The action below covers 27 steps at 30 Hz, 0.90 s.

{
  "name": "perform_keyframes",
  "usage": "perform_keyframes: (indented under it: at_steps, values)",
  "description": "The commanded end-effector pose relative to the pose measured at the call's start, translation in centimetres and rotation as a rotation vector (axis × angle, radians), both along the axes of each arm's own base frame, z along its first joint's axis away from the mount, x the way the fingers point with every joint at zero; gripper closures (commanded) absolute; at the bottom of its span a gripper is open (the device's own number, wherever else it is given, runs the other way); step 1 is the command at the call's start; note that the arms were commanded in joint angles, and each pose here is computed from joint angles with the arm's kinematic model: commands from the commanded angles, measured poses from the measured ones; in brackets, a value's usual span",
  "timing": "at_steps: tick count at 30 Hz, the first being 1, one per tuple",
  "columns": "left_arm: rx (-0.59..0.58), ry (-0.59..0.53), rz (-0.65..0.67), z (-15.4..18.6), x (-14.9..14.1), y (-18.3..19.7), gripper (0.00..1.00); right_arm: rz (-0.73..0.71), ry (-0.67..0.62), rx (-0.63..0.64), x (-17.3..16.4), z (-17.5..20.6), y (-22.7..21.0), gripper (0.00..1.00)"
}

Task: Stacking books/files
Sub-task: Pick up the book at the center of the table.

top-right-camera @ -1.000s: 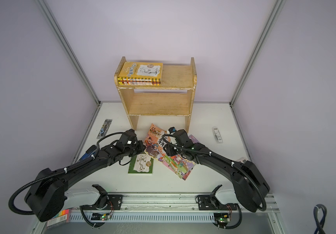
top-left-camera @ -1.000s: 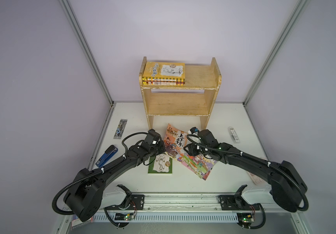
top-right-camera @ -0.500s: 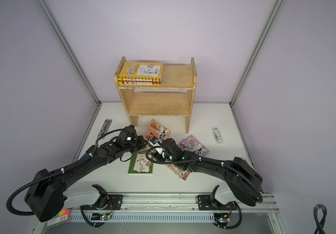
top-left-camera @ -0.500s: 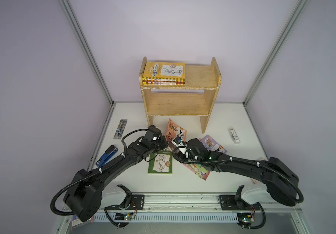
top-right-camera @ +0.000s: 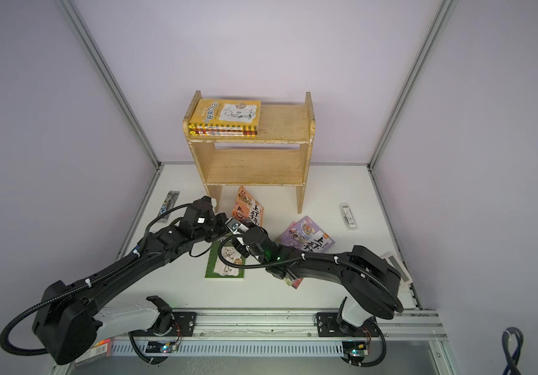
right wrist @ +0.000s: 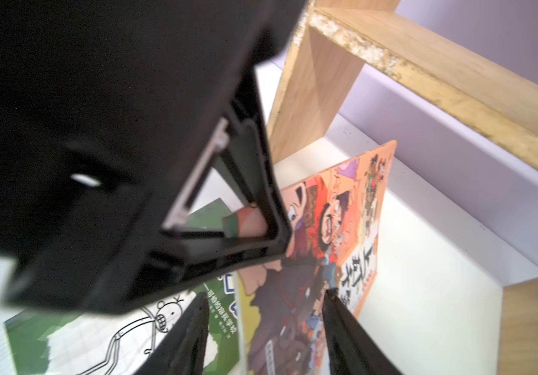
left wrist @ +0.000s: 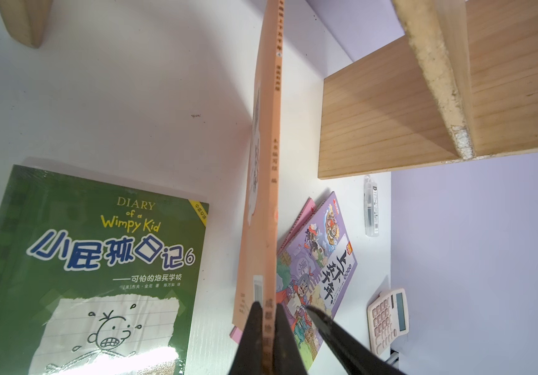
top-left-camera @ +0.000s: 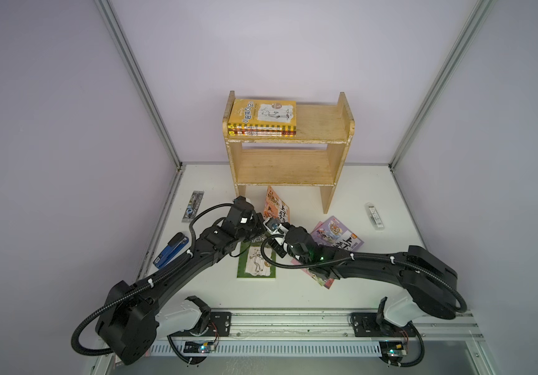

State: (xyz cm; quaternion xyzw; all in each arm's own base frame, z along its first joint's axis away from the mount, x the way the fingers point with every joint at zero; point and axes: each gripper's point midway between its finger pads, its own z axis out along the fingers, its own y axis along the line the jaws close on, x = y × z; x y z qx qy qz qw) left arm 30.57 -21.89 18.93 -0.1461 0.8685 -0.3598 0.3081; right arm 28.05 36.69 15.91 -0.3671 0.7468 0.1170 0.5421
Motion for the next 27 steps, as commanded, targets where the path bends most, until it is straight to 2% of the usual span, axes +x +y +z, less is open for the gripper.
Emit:
perform_keyframes:
  at_steps: [1,10,18,23,27]
  values:
    - [-0.039,-0.016,-0.006,1.3,0.1,-0.3,1.0,-0.072,-0.095,0.028,1.3,1.8,-0.5,0.45]
    - [-0.052,-0.006,0.0,1.4,0.3,-0.4,1.0,-0.06,-0.123,0.031,1.7,2.2,0.2,0.47]
    - [-0.061,-0.013,0.001,1.8,0.3,-0.5,1.0,-0.053,-0.141,0.002,1.8,2.0,0.4,0.61]
    - [-0.058,-0.013,-0.002,1.7,0.4,-0.5,0.99,-0.028,-0.162,-0.024,1.7,2.0,0.7,0.8]
    - [-0.063,-0.013,-0.006,1.8,0.3,-0.4,0.89,0.002,-0.175,-0.048,1.6,2.0,1.1,0.99]
